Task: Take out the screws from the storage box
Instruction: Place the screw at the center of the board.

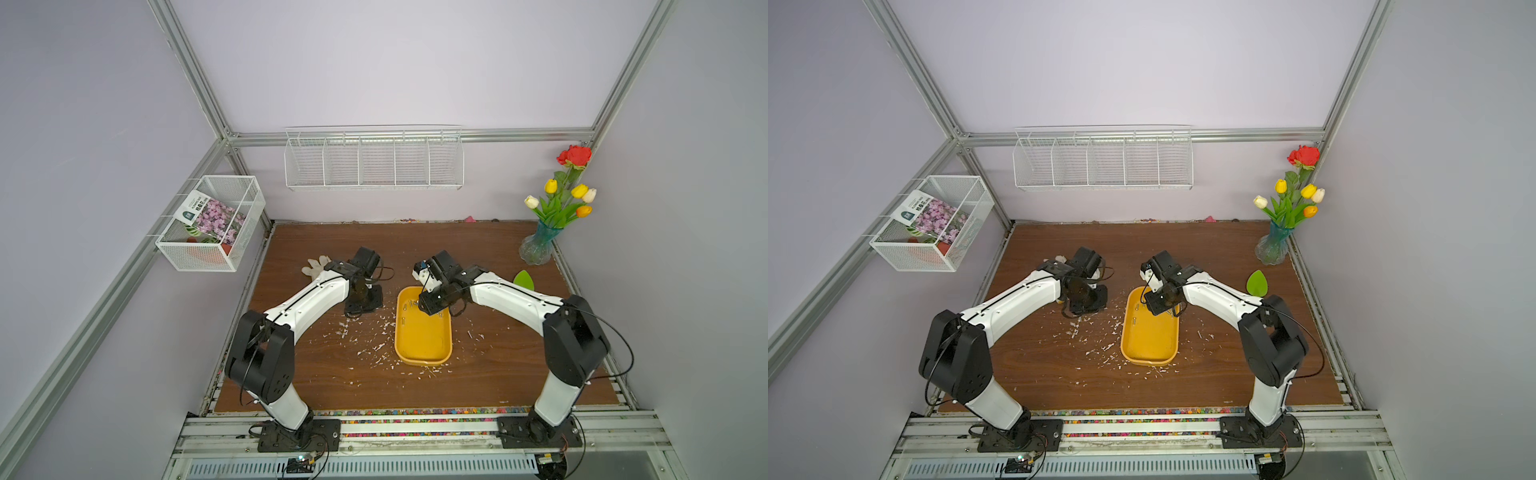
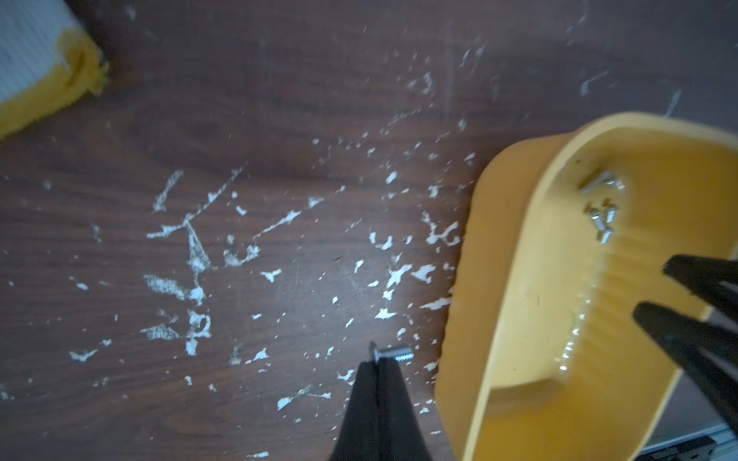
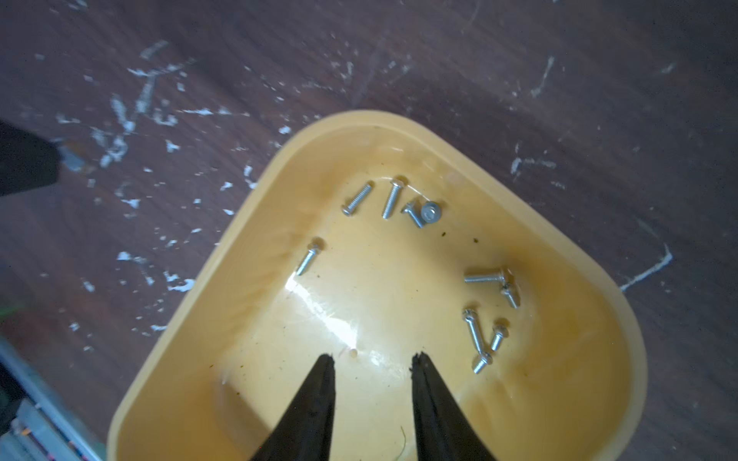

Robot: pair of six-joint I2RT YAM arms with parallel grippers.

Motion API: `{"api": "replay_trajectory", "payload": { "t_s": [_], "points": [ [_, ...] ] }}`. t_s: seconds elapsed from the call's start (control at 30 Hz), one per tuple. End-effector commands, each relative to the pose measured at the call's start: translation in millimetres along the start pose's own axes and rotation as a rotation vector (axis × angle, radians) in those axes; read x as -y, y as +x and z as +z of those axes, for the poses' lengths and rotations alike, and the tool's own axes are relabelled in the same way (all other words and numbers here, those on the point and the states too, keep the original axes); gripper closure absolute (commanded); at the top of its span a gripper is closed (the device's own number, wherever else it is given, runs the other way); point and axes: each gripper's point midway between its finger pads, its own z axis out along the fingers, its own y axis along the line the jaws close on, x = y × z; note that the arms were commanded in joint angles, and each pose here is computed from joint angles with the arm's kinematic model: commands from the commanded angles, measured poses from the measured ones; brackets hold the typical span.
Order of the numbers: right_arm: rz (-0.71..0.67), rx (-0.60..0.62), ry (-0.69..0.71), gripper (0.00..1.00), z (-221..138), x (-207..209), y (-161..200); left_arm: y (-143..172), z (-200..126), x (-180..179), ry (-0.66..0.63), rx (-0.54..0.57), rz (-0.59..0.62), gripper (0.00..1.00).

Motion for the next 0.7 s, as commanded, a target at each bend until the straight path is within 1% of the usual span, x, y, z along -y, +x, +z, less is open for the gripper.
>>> {"api": "replay_trajectory", "payload": {
  "t_s": [0.0, 0.13, 0.23, 0.4, 0.5, 0.67],
  "points": [
    [-0.066, -0.133, 0.169, 0.63, 2, 19, 24, 3, 17, -5, -0.009, 0.0, -0.014, 1.0],
    [-0.096, -0.194, 0.244, 0.61, 11, 30, 33, 10, 38, -12, -0.001, -0.007, -0.032, 1.0],
    [-0.109, -0.217, 0.269, 0.53, 16, 36, 35, 18, 55, -17, -0.006, -0.048, -0.033, 1.0],
    [-0.128, -0.221, 0.276, 0.53, 24, 38, 30, 23, 69, -24, -0.022, -0.069, -0.027, 1.0],
    [-0.133, -0.238, 0.278, 0.54, 30, 39, 30, 24, 71, -23, -0.019, -0.078, -0.021, 1.0],
    [-0.127, -0.267, 0.267, 0.53, 37, 38, 33, 25, 71, -25, -0.019, -0.074, -0.023, 0.94]
  ]
}}
